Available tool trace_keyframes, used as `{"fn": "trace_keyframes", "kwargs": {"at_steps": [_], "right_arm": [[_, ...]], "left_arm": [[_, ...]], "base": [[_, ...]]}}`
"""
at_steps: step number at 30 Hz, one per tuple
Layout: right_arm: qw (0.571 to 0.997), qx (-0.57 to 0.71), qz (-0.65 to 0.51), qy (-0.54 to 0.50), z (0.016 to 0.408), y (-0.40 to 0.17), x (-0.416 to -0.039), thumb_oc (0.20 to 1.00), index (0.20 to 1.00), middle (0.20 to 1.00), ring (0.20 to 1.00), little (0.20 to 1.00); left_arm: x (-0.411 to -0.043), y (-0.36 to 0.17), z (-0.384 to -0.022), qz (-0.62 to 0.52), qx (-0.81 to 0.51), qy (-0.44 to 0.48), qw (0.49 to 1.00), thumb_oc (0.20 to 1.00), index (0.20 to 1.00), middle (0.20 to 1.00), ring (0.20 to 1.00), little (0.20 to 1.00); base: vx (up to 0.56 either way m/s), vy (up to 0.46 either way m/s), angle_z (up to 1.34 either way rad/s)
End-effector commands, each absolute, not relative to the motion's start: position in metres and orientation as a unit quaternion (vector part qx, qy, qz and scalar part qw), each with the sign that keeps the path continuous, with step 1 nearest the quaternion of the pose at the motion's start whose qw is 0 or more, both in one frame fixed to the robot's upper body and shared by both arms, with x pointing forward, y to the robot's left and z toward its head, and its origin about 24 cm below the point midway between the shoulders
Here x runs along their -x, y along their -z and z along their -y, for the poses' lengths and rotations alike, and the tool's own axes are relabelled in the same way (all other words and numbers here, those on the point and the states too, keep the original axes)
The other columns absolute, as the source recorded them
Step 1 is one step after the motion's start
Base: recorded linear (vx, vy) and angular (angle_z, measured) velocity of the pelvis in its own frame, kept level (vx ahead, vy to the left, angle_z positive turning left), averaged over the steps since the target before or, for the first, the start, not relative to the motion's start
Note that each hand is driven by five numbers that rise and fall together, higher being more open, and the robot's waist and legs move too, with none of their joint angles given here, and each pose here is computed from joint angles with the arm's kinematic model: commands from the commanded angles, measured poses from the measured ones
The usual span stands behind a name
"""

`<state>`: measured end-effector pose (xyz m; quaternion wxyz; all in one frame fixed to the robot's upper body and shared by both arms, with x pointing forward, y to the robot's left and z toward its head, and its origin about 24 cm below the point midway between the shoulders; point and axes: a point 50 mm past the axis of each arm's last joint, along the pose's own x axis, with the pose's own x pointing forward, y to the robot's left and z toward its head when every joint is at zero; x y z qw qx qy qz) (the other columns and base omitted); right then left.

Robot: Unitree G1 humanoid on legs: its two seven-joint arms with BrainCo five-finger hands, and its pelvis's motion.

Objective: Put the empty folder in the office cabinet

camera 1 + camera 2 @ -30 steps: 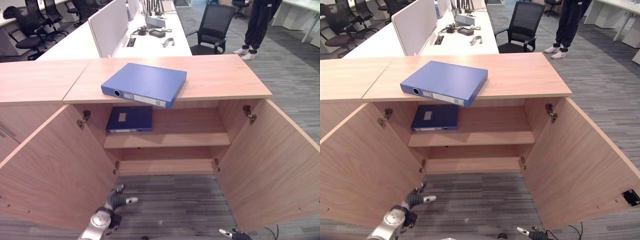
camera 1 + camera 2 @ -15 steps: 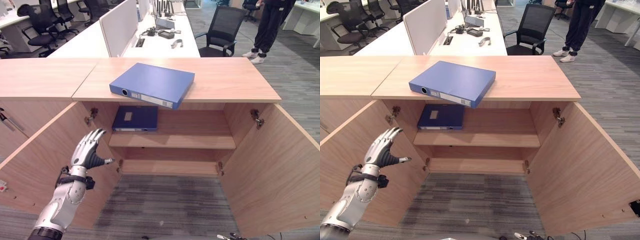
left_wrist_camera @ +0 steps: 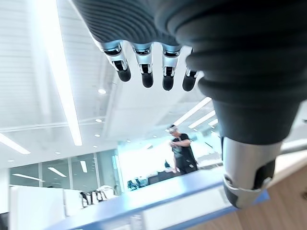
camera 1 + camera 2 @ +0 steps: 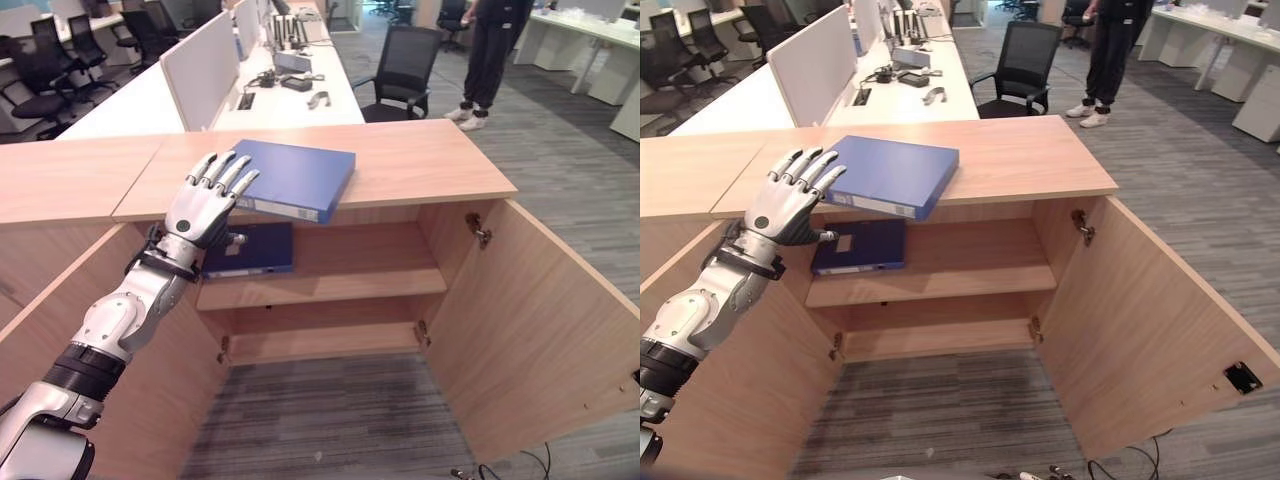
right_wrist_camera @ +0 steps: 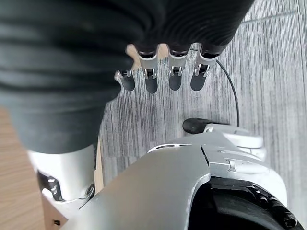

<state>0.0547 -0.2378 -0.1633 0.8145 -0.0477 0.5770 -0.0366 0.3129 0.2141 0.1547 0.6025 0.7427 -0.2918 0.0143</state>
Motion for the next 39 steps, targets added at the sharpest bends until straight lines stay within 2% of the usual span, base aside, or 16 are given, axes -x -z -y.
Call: {"fn": "trace_keyframes", "kwargs": {"at_steps": [1,8,17,28,39], "right_arm": [[0.827,0.082,-0.556,0.023,0.245,0.159,-0.077,1.0,1.0,1.0,1.0,1.0],[0.829,0.092,-0.551,0.032,0.253,0.156,-0.08,1.0,1.0,1.0,1.0,1.0],[0.824,0.101,-0.555,0.044,0.263,0.154,-0.076,1.0,1.0,1.0,1.0,1.0],[0.815,0.098,-0.568,0.057,0.267,0.155,-0.069,1.0,1.0,1.0,1.0,1.0],[0.819,0.096,-0.563,0.055,0.264,0.154,-0.072,1.0,1.0,1.0,1.0,1.0]], "left_arm": [[-0.334,-0.196,-0.22,0.313,-0.769,-0.075,0.552,1.0,1.0,1.0,1.0,1.0],[-0.358,-0.197,-0.218,0.28,-0.803,-0.067,0.521,1.0,1.0,1.0,1.0,1.0],[-0.369,-0.201,-0.235,0.233,-0.812,-0.089,0.527,1.0,1.0,1.0,1.0,1.0],[-0.368,-0.213,-0.27,0.186,-0.784,-0.157,0.571,1.0,1.0,1.0,1.0,1.0],[-0.368,-0.215,-0.286,0.161,-0.755,-0.195,0.605,1.0,1.0,1.0,1.0,1.0]], "base": [[0.01,0.006,-0.1],[0.03,0.01,-0.07],[0.02,0.02,-0.11],[0.01,0.021,-0.09],[0.01,0.019,-0.05]]}}
